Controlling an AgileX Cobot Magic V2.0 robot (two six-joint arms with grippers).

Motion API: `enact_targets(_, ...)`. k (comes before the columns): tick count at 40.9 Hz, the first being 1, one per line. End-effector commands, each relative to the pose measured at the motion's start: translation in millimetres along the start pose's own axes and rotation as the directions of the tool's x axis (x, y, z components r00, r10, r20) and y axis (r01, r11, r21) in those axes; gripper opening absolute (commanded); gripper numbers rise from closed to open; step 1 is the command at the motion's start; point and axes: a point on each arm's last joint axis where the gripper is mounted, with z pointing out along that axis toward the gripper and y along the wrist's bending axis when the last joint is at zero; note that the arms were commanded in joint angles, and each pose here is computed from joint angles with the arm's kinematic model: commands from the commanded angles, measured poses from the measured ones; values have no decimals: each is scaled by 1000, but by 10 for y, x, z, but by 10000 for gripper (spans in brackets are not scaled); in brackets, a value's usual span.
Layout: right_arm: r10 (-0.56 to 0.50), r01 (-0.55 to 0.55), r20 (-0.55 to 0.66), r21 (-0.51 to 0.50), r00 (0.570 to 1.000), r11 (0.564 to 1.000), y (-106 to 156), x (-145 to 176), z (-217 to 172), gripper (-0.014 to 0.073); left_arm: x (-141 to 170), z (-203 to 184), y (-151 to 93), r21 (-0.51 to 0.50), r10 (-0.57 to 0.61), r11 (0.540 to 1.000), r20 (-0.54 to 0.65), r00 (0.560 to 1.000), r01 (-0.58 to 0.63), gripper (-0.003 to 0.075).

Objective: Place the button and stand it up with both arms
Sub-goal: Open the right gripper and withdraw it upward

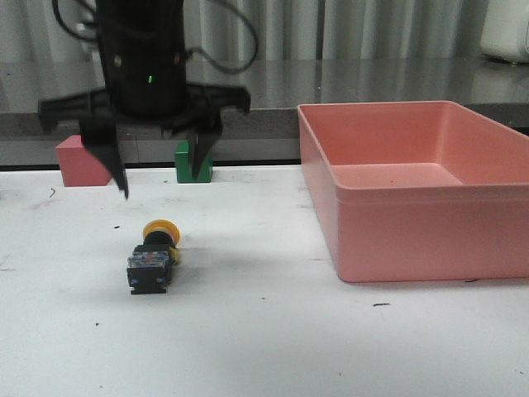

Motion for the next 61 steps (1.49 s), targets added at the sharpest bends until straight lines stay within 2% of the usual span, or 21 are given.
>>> enact_targets(1, -176, 182, 199, -14, 964, 983, -185, -203, -934, 509, -154, -17, -11, 11, -2, 1000, 98, 995, 1, 566)
enact_targets(7, -365, 381, 262, -9, 893, 925, -317, -156, -1509, 507, -154, -17, -11, 11, -2, 1000, 98, 995, 1, 566)
enact_targets(11, -421, 461, 297, -75, 857, 884, -361, -89, -1767, 507, -154, -17, -11, 11, -2, 1000, 98, 995, 1, 566)
enact_targets(14, -427, 480, 317, -112, 847, 870, -409, -30, -1891, 507, -154, -17, -11, 11, -2, 1000, 98, 995, 1, 566)
enact_targets(26, -384, 479, 425, -139, 820, 867, -655, 372, -2182, 507, -154, -17, -11, 11, -2, 1000, 98, 995, 1, 566)
enact_targets(44, -322, 473, 553, -152, 768, 868, -1272, 1478, -2576, 507, -154, -17, -11, 11, -2, 1000, 98, 995, 1, 566)
enact_targets(52, -271, 469, 644, -155, 716, 869, -1517, 1959, -2642, 507, -154, -17, -11, 11, -2, 1000, 98, 995, 1, 566)
enact_targets(61, -207, 465, 748, -151, 630, 872, -1746, 2394, -2711, 507, -154, -17, -11, 11, -2, 1000, 98, 995, 1, 566)
